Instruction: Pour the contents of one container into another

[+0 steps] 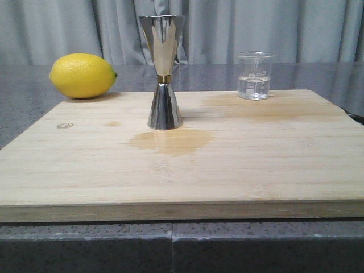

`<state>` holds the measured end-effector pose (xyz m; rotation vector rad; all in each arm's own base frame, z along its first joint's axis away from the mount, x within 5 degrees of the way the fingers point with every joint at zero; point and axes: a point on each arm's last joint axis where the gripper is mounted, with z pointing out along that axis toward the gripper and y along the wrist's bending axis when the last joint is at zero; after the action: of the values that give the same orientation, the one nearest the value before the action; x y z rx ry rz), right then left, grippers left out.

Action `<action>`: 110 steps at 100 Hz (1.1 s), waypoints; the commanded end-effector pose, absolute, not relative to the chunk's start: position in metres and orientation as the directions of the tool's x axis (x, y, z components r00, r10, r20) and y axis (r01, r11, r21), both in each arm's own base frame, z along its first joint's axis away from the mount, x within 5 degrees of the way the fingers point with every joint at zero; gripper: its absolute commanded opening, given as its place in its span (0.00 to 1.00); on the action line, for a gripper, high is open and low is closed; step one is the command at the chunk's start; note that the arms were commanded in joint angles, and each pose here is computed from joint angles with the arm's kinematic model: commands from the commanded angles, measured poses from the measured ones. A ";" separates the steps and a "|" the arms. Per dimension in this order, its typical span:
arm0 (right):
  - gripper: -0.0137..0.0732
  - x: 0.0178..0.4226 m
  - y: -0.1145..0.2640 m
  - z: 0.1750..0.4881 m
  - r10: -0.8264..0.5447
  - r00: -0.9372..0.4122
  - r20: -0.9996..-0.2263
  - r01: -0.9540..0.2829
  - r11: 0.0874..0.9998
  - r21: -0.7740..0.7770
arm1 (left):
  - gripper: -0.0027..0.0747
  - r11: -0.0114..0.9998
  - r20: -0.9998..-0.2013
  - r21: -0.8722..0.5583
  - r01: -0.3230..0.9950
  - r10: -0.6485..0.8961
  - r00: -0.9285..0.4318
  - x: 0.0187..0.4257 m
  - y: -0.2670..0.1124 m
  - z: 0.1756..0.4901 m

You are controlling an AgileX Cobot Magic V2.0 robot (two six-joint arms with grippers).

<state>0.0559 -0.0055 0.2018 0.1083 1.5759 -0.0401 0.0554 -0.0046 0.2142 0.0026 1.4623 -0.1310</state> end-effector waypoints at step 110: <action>0.07 0.055 -0.005 0.206 0.003 0.077 -0.997 0.094 0.996 0.010 | 0.01 0.990 -0.979 -0.086 0.110 -0.104 0.173 0.054 -0.005 0.213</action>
<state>0.0559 -0.0056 0.2018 0.1001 1.5764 -0.0500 0.0554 -0.0046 0.2142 0.0026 1.4623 -0.1310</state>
